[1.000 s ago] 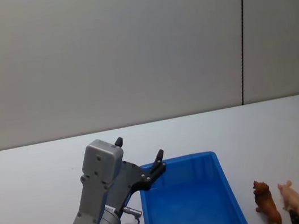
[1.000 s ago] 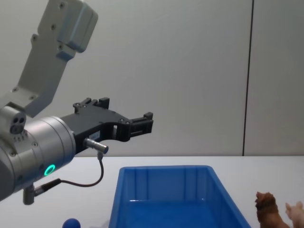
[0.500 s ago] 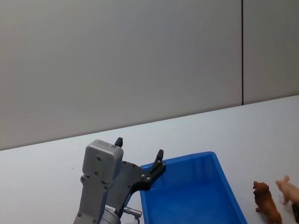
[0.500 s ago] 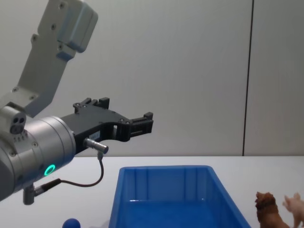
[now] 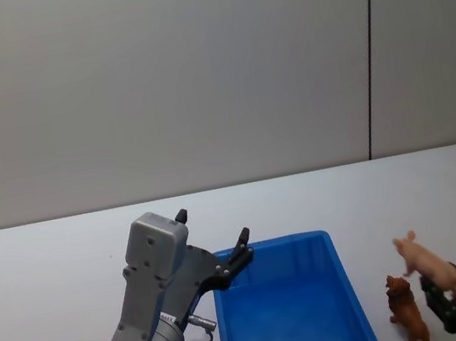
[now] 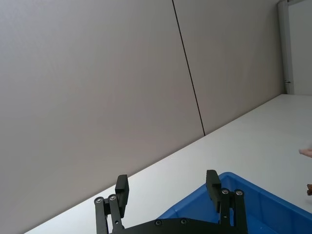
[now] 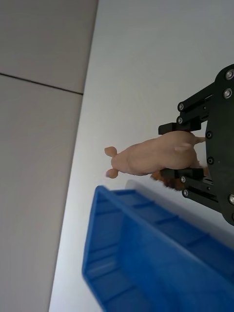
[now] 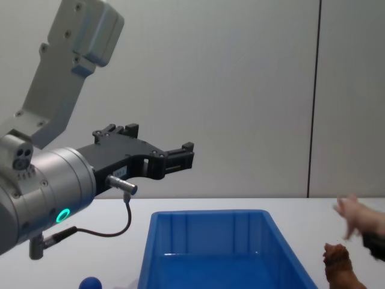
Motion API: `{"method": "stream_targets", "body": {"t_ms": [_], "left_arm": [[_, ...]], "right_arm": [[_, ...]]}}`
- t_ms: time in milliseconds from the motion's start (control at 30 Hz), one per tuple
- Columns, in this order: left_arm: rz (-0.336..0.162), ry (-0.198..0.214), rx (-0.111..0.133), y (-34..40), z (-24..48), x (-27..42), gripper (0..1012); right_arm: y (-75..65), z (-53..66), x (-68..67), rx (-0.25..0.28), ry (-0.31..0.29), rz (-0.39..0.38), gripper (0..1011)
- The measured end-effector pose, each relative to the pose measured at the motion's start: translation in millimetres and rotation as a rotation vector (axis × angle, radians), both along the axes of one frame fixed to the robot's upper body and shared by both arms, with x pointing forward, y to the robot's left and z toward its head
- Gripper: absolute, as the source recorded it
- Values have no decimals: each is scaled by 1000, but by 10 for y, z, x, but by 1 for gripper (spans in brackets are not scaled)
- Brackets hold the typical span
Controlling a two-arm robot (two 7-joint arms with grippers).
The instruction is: Pick up the two dolls from the table and place them into the box.
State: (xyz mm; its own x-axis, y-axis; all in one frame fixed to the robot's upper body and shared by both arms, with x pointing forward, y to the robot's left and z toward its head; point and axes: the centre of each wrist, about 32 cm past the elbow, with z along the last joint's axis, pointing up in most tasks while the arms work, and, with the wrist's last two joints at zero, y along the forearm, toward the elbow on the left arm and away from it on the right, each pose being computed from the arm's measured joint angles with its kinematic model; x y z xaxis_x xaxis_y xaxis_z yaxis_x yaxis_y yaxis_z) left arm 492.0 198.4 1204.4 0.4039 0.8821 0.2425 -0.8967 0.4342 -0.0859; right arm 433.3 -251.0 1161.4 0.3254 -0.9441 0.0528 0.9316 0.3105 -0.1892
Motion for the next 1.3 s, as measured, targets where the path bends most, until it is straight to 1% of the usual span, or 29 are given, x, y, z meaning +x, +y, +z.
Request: {"method": "stream_targets", "body": {"t_ms": [133, 167, 267, 333, 367, 400, 500, 633, 700, 867, 900, 967, 1033, 1133, 1167, 1200, 1233, 1267, 1300], "left_arm": [[0, 0, 0, 0, 0, 0, 1001], [0, 0, 0, 0, 0, 0, 1001], [0, 0, 0, 0, 0, 0, 1001], [0, 0, 0, 0, 0, 0, 1001], [0, 0, 0, 0, 0, 0, 1001], [0, 0, 0, 0, 0, 0, 1001], [0, 0, 0, 0, 0, 0, 1001], [0, 0, 0, 0, 0, 0, 1001], [0, 0, 0, 0, 0, 0, 1001], [0, 0, 0, 0, 0, 0, 1001], [0, 0, 0, 0, 0, 0, 1001], [0, 0, 0, 0, 0, 0, 1001], [0, 0, 0, 0, 0, 0, 1001], [0, 0, 0, 0, 0, 0, 1001], [0, 0, 0, 0, 0, 0, 1001], [0, 0, 0, 0, 0, 0, 1001], [0, 0, 0, 0, 0, 0, 1001], [0, 0, 0, 0, 0, 0, 1001], [0, 0, 0, 0, 0, 0, 1001]], "right_arm": [[81, 86, 53, 17, -28, 44, 383], [81, 86, 53, 17, -28, 44, 382], [168, 146, 110, 32, -42, 87, 383], [200, 161, 134, 38, -43, 103, 383], [240, 175, 164, 44, -42, 121, 383], [240, 175, 164, 44, -42, 121, 383], [323, 190, 227, 57, -33, 158, 382], [397, 188, 282, 67, -19, 189, 383], [469, 182, 333, 76, -6, 218, 382], [559, 169, 396, 86, 10, 252, 384], [570, 167, 404, 87, 13, 257, 398], [604, 159, 427, 90, 20, 270, 480], [637, 154, 446, 93, 25, 281, 524], [667, 151, 464, 96, 29, 291, 646], [672, 149, 467, 97, 30, 292, 646], [677, 149, 469, 97, 31, 293, 708], [681, 148, 471, 98, 32, 294, 729], [686, 147, 474, 99, 32, 295, 788], [689, 146, 475, 99, 33, 295, 806]]}}
